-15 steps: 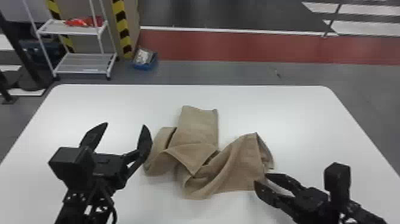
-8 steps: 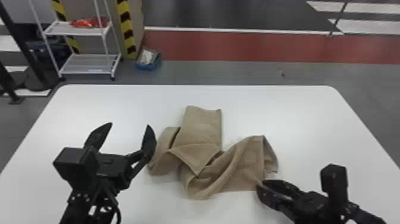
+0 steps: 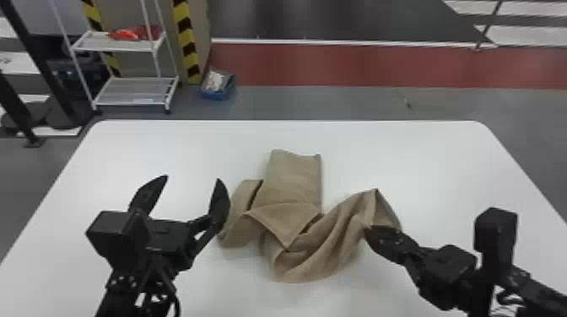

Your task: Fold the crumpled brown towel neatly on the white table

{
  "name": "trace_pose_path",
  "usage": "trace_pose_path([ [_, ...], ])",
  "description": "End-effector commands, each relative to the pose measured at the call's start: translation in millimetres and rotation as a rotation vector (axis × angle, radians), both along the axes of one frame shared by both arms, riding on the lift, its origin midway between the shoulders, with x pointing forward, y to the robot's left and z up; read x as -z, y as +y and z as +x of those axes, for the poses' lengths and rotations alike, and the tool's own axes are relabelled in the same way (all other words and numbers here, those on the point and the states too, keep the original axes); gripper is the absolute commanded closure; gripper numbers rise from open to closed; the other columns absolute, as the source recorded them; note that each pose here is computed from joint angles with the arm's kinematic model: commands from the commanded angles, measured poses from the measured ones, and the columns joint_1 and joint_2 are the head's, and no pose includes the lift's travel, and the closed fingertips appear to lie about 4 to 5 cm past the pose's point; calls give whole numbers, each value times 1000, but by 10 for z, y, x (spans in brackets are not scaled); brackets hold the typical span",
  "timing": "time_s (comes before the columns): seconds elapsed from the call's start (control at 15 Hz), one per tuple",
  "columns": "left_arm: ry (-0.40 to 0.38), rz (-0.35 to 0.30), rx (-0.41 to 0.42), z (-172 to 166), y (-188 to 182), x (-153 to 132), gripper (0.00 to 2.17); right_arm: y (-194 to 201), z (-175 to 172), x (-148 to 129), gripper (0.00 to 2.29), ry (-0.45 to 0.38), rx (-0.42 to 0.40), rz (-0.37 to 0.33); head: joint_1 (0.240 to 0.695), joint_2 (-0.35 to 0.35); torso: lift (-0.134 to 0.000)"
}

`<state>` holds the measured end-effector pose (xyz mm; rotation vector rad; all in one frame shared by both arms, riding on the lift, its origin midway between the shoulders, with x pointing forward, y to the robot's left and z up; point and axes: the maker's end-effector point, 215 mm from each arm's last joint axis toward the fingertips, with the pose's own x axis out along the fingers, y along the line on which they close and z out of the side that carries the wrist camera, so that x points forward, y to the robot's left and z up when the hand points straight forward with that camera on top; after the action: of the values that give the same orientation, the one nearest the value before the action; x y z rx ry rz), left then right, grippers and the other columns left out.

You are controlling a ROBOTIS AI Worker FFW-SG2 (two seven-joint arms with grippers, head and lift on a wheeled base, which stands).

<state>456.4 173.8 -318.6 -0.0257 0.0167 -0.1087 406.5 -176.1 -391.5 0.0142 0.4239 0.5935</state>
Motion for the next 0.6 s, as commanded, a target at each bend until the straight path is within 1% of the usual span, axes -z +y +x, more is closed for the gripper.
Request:
trace_pose_path([
  [0.0, 2, 0, 0, -14, -1, 8, 83, 38, 151, -505, 1804, -93, 24, 32, 695, -6, -124],
  [0.07, 3, 1, 0, -23, -2, 13, 83, -121, 264, -825, 1804, -151, 71, 71, 695, -2, -124],
  [0.13, 5, 2, 1, -37, -4, 16, 83, -411, 381, -1022, 1804, -187, 143, 94, 695, -1, -124],
  [0.2, 2, 9, -2, -57, 3, 4, 83, -935, 531, -1128, 1804, -209, 276, 102, 695, -17, -124],
  [0.27, 1, 13, -8, -65, 17, 7, 83, -1455, 601, -970, 1804, -184, 412, 120, 695, -17, -124],
  [0.33, 0, 13, -11, -72, 33, 9, 83, -1804, 602, -780, 1801, -154, 499, 140, 695, -88, -124],
  [0.4, -3, 13, -12, -70, 42, -1, 83, -2025, 553, -454, 1801, -86, 547, 132, 695, -135, -124],
  [0.47, -4, 10, -12, -62, 33, -5, 83, -2039, 480, -266, 1801, -46, 539, 126, 695, -179, -124],
  [0.53, -7, 9, -1, -54, -3, -22, 83, -1918, 359, 14, 1801, 15, 506, 109, 695, -225, -124],
])
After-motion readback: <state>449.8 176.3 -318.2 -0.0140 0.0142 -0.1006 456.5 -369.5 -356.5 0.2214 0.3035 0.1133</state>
